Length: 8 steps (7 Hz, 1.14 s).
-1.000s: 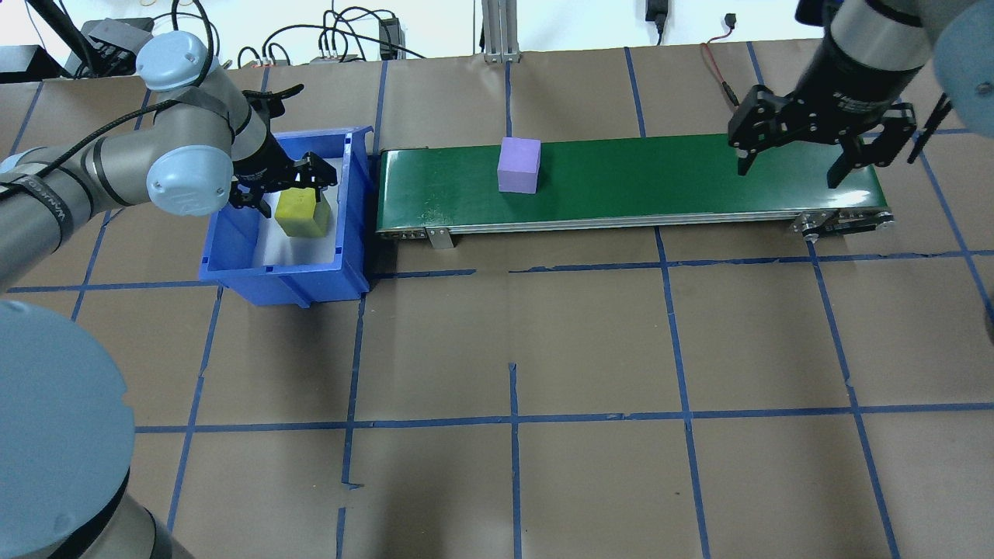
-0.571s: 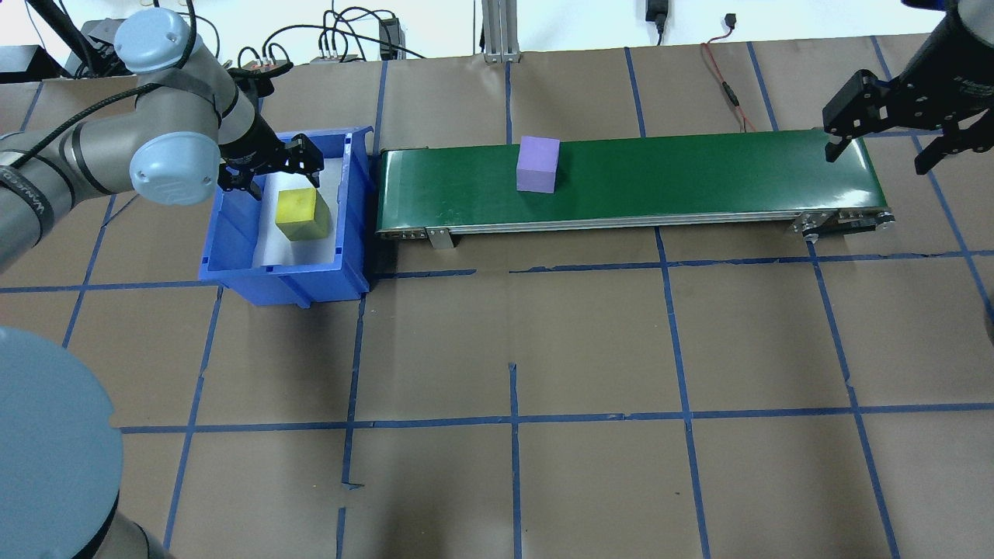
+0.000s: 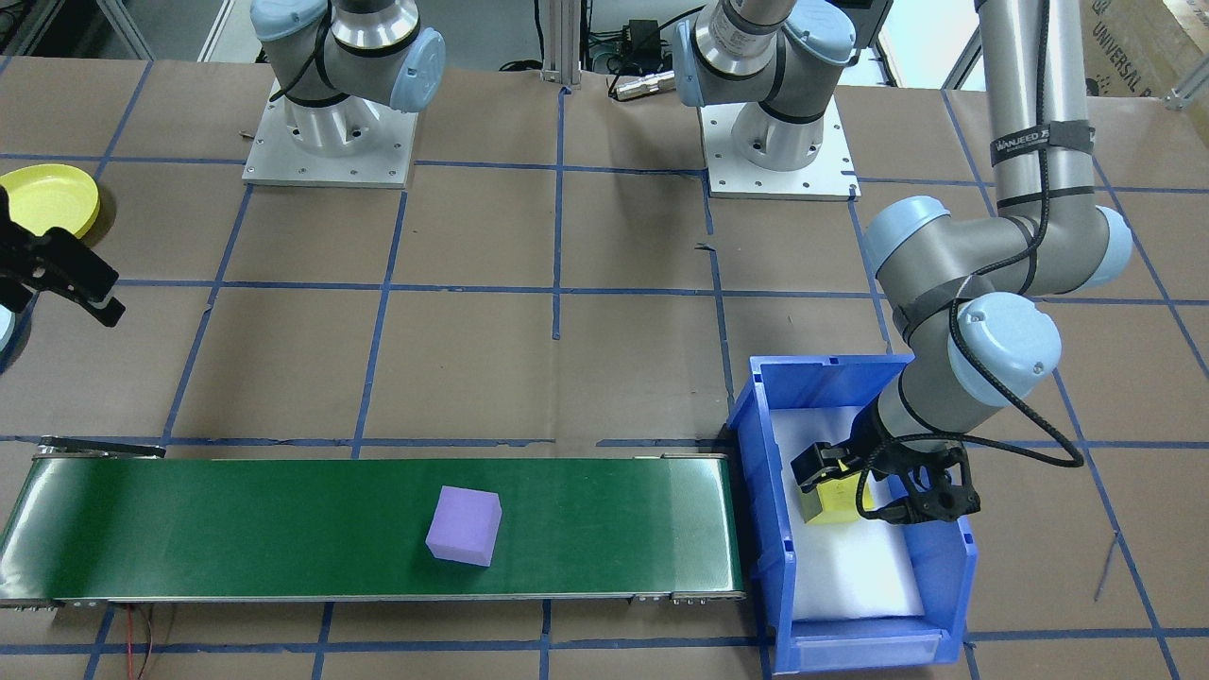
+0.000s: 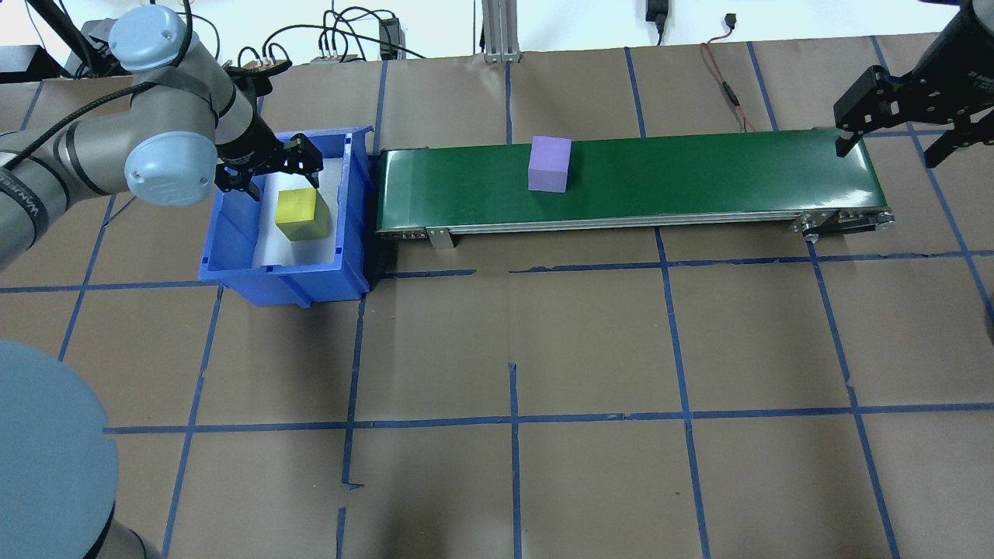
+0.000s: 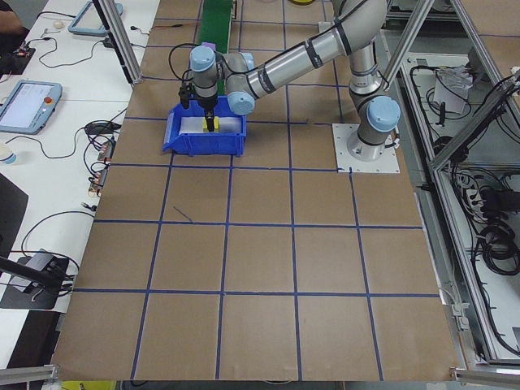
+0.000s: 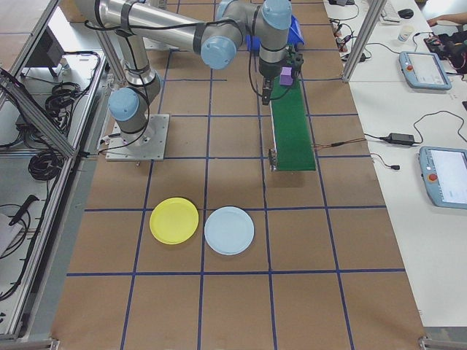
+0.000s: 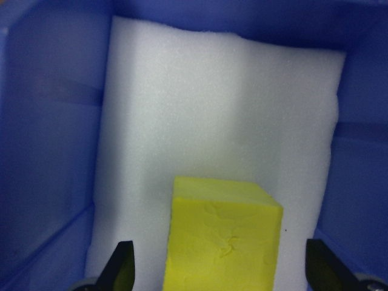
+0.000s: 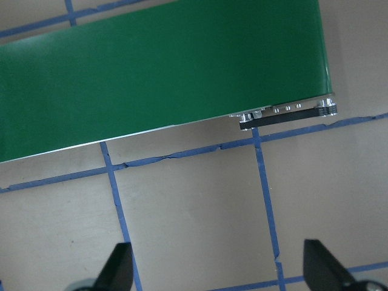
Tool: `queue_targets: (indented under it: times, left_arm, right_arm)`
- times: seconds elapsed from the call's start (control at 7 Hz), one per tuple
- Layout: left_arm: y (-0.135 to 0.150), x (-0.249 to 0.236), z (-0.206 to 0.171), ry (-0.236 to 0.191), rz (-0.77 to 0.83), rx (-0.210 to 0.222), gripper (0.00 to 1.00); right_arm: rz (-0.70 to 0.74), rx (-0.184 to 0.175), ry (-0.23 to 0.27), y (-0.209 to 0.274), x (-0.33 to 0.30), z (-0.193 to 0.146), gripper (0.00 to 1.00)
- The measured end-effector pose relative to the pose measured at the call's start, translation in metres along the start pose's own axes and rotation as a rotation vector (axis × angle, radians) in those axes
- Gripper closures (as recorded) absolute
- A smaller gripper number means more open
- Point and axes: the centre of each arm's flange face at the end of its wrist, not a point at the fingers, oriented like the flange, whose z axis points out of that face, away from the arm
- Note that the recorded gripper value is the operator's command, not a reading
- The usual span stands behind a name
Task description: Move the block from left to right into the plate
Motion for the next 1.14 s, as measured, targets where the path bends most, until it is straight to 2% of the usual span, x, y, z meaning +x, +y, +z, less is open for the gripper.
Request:
queue_targets:
  times: [0.14,0.29,0.43,0.57,0.86,1.0,1.14]
  left_arm:
    - [0.003,0.0,0.017,0.008,0.018,-0.022,0.81]
    - [0.002,-0.001,0.021,0.008,0.068,-0.009,0.81]
    - [0.0,-0.001,0.005,0.001,0.127,0.034,0.81]
    - [0.005,0.003,-0.034,-0.006,0.161,0.091,0.81]
    - [0.045,0.031,-0.136,-0.006,0.205,0.176,0.81]
    - [0.064,0.058,-0.176,0.003,0.229,0.219,0.81]
    - [0.078,0.09,-0.199,0.019,0.245,0.251,0.81]
  right_arm:
    - [-0.002,0.015,-0.02,-0.024,0.007,0.025,0.0]
    - [-0.005,0.031,-0.037,-0.042,0.011,0.048,0.0]
    - [-0.006,0.045,-0.063,-0.053,0.012,0.062,0.0]
    - [-0.005,0.051,-0.084,-0.057,0.012,0.068,0.0]
    - [-0.005,0.076,-0.119,-0.065,0.011,0.078,0.0]
    - [-0.004,0.094,-0.158,-0.069,0.007,0.081,0.0]
    - [-0.003,0.102,-0.18,-0.07,0.006,0.083,0.0]
